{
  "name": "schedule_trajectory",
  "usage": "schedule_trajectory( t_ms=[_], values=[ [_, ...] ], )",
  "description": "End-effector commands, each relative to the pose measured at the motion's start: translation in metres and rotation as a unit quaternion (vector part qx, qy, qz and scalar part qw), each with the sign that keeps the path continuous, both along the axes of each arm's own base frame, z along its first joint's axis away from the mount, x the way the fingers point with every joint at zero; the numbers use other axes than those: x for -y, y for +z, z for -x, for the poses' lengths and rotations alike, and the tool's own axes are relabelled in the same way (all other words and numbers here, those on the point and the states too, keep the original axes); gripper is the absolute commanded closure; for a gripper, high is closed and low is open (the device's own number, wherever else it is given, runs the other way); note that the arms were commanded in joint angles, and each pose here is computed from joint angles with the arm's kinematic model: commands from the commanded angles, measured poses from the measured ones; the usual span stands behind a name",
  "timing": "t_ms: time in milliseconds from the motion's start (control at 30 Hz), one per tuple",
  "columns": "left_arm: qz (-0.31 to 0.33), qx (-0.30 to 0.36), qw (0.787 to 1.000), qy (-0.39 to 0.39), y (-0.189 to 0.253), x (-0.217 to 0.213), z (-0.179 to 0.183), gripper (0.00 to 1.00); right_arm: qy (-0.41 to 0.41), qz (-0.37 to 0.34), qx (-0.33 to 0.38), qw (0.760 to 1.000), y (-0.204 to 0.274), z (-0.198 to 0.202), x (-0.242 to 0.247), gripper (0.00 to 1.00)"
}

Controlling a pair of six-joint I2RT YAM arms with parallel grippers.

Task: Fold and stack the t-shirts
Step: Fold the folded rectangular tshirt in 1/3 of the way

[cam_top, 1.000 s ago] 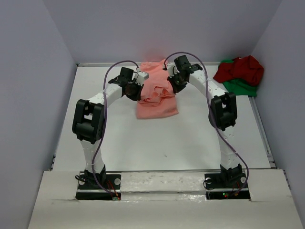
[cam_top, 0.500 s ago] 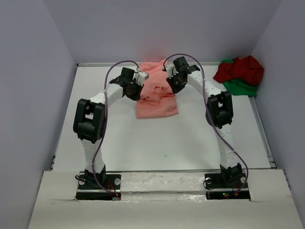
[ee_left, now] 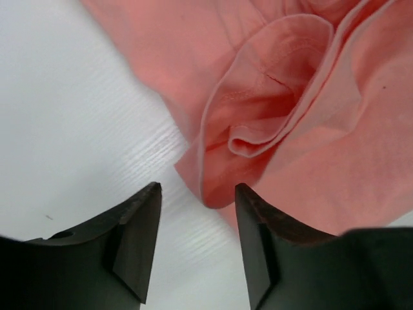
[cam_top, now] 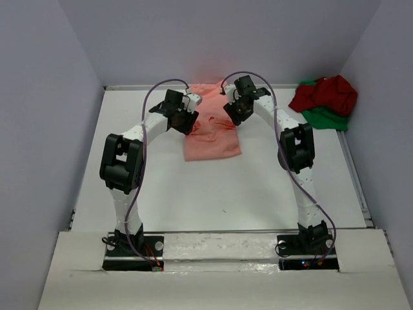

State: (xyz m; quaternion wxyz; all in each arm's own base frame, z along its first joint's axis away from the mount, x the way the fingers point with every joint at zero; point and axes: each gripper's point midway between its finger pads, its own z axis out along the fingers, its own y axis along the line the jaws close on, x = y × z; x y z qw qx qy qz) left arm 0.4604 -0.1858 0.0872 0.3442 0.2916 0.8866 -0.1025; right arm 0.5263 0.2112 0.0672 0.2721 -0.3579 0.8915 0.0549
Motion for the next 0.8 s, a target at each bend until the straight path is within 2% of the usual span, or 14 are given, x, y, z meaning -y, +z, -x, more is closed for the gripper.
schedule_trajectory(
  t_ms=[0,33,67,100,167,200,233,333,400,500,567,600,700,767],
  values=[
    [-0.007,0.08,0.997,0.025,0.048,-0.002,-0.025,0.35,-0.015,0.002,0.081,0.997,0.05,-0.025,0.007,0.46],
    [-0.01,0.091,0.995,0.033,0.055,-0.006,-0.027,0.31,-0.016,0.004,0.091,0.996,0.058,-0.025,0.008,0.45],
    [-0.01,0.11,0.993,0.043,0.072,-0.009,-0.028,0.17,-0.023,0.009,0.107,0.994,0.067,-0.029,0.012,0.43],
    [-0.02,0.129,0.99,0.059,0.082,-0.017,-0.032,0.12,-0.025,0.007,0.123,0.992,0.083,-0.027,0.014,0.32],
    [-0.031,0.173,0.981,0.084,0.115,-0.03,-0.033,0.02,-0.043,0.029,0.156,0.986,0.106,-0.031,0.027,0.2],
    [-0.045,0.198,0.973,0.111,0.131,-0.043,-0.036,0.01,-0.047,0.029,0.181,0.982,0.131,-0.03,0.031,0.06],
    [-0.051,0.216,0.967,0.124,0.144,-0.051,-0.036,0.01,-0.05,0.032,0.182,0.982,0.129,-0.03,0.033,0.01],
    [-0.044,0.267,0.946,0.177,0.198,-0.084,-0.025,0.01,-0.036,0.001,0.209,0.977,0.178,-0.011,0.031,0.0],
    [-0.014,0.261,0.947,0.186,0.207,-0.097,-0.019,0.01,0.006,-0.038,0.183,0.982,0.185,0.011,0.016,0.0],
    [0.004,0.216,0.943,0.252,0.197,-0.159,-0.005,0.01,0.074,-0.083,0.118,0.987,0.188,0.057,-0.01,0.0],
    [-0.009,0.208,0.937,0.281,0.194,-0.184,0.009,0.01,0.118,-0.084,0.066,0.987,0.174,0.089,-0.027,0.0],
    [-0.047,0.195,0.928,0.314,0.174,-0.205,0.021,0.01,0.128,-0.08,0.044,0.988,0.163,0.1,-0.031,0.0],
    [-0.118,0.2,0.895,0.381,0.153,-0.244,0.056,0.01,0.178,-0.067,-0.012,0.982,0.138,0.138,-0.054,0.0],
    [-0.123,0.222,0.887,0.386,0.16,-0.251,0.078,0.01,0.203,-0.057,-0.039,0.977,0.123,0.156,-0.065,0.0]
  ],
)
